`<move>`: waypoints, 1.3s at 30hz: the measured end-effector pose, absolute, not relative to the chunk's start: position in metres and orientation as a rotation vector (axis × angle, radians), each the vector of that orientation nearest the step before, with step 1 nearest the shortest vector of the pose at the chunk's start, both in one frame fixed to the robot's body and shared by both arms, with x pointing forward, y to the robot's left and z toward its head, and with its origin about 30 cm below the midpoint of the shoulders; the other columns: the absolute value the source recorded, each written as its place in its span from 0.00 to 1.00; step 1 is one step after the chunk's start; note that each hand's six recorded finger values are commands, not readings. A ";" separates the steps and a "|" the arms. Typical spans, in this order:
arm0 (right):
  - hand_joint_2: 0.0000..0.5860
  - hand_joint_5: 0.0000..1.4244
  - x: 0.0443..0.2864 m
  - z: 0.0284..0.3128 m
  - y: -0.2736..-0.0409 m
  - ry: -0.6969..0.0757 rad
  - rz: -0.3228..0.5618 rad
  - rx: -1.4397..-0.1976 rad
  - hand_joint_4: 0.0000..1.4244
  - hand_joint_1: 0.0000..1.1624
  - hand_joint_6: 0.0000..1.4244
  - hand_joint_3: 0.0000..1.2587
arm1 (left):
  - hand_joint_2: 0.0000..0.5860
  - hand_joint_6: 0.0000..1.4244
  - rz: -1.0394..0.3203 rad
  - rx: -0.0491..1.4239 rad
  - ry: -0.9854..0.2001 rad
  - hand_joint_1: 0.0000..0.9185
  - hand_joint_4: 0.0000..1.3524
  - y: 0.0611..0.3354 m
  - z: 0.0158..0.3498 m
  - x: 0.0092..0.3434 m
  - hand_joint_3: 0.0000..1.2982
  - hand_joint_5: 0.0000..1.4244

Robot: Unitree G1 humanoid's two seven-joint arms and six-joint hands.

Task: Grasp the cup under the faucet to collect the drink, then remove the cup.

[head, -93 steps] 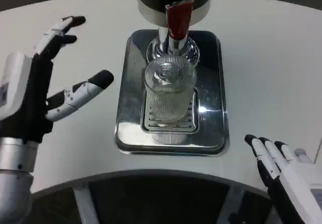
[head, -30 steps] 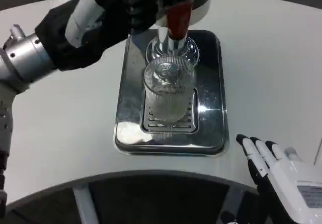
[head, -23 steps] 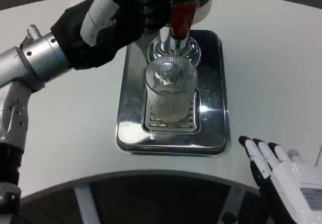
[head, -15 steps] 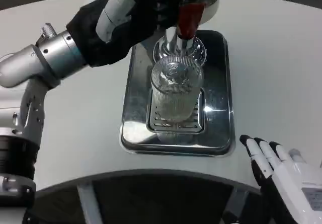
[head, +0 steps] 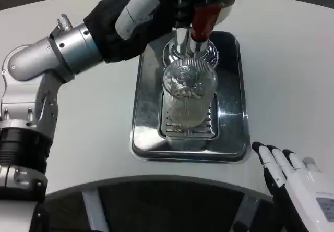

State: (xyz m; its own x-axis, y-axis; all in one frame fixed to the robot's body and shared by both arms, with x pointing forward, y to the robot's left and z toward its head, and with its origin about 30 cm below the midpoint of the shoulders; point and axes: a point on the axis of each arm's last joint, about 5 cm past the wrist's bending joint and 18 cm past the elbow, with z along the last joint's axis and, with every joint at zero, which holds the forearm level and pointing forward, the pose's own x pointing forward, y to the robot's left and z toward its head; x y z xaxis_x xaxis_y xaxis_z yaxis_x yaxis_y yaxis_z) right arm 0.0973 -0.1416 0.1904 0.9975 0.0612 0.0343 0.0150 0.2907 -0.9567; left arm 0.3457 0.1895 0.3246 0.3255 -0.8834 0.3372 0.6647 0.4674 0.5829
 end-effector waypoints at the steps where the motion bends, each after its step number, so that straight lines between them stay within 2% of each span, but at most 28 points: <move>1: 0.52 0.00 0.097 0.191 -0.142 -0.069 0.030 -1.275 0.00 0.59 0.00 0.00 | 0.03 0.02 -1.057 0.388 -0.690 0.00 0.00 0.188 0.327 0.346 0.01 0.04; 13: 0.52 0.00 0.098 0.191 -0.140 -0.078 0.024 -1.262 0.00 0.59 0.00 0.00 | 0.04 0.02 -1.083 0.522 -0.739 0.00 0.00 0.187 0.335 0.343 0.04 0.04; 22: 0.52 0.00 0.100 0.193 -0.138 -0.101 0.021 -1.254 0.00 0.59 0.00 0.00 | 0.04 0.01 -1.092 0.733 -0.795 0.00 0.00 0.192 0.349 0.338 0.05 0.05; 29: 0.52 0.00 0.101 0.194 -0.137 -0.117 0.018 -1.244 0.00 0.59 0.00 0.00 | 0.05 0.01 -1.088 0.807 -0.824 0.00 0.00 0.195 0.351 0.336 0.06 0.05; 33: 0.49 0.00 0.104 0.195 -0.139 -0.139 0.020 -1.199 0.00 0.57 0.00 0.00 | 0.05 0.01 -1.084 0.836 -0.831 0.00 0.00 0.197 0.352 0.335 0.06 0.05; 39: 0.47 0.00 0.121 0.192 -0.142 -0.174 0.007 -1.077 0.00 0.53 0.02 0.01 | 0.05 0.00 -1.065 0.880 -0.828 0.00 0.00 0.203 0.353 0.333 0.06 0.05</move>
